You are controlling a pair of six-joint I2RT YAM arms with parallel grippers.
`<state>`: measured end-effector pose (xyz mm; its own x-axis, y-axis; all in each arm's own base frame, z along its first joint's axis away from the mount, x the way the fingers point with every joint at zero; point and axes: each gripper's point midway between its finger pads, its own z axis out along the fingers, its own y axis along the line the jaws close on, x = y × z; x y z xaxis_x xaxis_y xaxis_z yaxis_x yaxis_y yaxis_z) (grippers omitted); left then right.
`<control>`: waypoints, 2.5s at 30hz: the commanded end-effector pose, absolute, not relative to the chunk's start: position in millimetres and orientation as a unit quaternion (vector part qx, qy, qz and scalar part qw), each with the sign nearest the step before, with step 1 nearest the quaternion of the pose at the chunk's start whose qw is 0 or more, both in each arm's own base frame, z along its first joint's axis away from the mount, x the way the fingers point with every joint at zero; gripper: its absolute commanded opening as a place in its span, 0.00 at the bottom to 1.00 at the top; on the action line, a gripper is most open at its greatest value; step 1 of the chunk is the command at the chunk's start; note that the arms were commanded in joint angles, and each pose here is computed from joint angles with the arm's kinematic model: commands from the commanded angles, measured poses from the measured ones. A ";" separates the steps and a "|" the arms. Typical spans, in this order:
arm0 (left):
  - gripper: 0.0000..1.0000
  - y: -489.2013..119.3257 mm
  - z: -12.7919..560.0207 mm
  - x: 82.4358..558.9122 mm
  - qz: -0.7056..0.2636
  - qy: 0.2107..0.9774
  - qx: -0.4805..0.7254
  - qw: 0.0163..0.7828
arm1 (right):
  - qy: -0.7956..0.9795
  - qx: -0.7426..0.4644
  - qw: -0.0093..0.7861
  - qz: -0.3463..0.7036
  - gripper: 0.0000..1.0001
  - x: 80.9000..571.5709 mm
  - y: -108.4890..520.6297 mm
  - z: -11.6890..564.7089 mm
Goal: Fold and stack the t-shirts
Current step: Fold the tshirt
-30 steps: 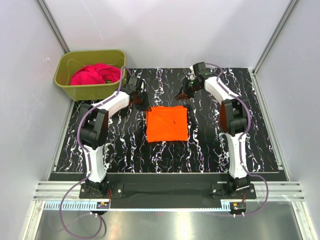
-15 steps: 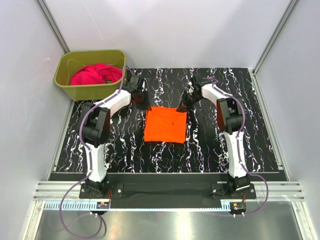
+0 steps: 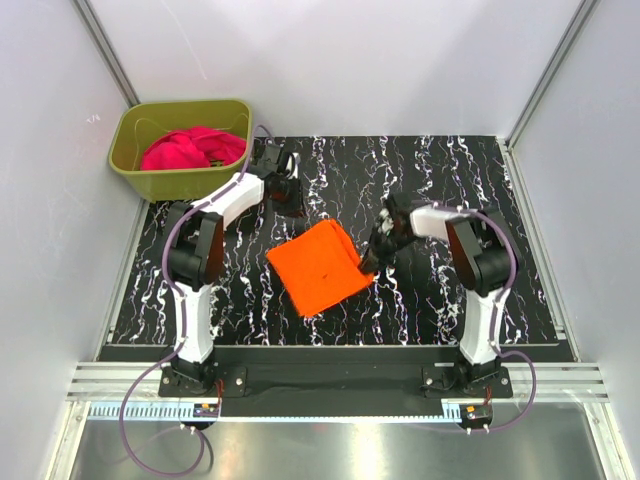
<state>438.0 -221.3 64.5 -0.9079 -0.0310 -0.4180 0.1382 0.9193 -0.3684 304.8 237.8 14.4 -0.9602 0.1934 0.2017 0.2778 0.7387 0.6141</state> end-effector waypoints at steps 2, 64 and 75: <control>0.48 -215.3 107.8 433.3 -0.193 0.949 0.048 0.246 | -0.913 -0.079 0.085 -0.390 0.10 241.9 284.5 47.3; 0.00 -324.5 99.2 276.4 0.045 0.957 0.076 0.276 | -0.874 -0.101 -0.007 -0.474 0.02 287.1 267.8 54.0; 0.00 -326.7 111.9 279.2 0.031 0.954 0.077 0.287 | -0.904 -0.113 -0.016 -0.411 0.00 301.4 280.4 6.9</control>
